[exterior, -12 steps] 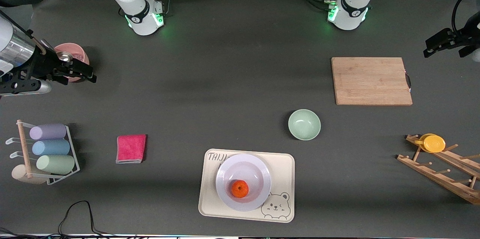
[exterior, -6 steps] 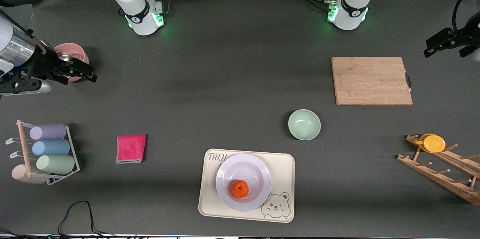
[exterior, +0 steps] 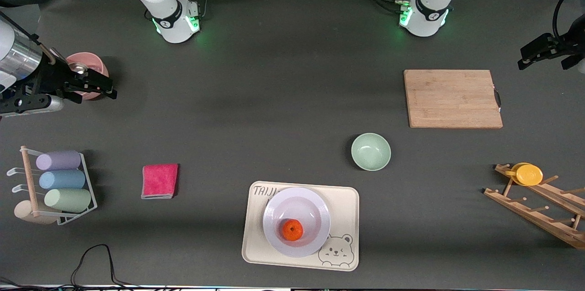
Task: Place orange and plate with both arms
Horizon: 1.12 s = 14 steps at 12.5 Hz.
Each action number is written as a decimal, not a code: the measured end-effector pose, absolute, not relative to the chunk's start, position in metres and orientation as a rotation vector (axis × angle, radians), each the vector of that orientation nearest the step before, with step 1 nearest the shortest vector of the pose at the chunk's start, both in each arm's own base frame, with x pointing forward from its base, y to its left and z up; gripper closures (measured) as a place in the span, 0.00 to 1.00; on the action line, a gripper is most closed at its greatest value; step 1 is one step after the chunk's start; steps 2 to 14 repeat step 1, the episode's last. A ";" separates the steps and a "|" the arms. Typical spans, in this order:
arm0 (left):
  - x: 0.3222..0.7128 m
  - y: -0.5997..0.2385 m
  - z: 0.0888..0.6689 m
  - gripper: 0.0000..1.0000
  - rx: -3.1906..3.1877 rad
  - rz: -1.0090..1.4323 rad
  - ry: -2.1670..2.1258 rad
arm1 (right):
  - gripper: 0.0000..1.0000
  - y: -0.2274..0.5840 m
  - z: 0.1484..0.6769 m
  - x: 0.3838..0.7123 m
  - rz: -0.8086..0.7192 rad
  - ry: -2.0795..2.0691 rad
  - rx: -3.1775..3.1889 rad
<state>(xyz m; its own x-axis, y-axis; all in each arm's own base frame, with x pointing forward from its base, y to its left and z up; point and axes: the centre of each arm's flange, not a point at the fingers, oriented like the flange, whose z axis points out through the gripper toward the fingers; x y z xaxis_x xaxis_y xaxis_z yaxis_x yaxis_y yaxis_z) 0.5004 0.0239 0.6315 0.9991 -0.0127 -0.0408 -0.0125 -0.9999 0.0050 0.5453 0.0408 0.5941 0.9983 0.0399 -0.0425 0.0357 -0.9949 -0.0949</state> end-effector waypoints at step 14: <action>0.500 0.024 0.631 0.00 3.136 -0.064 -0.020 | 0.00 0.041 0.594 0.545 0.067 -0.058 -3.046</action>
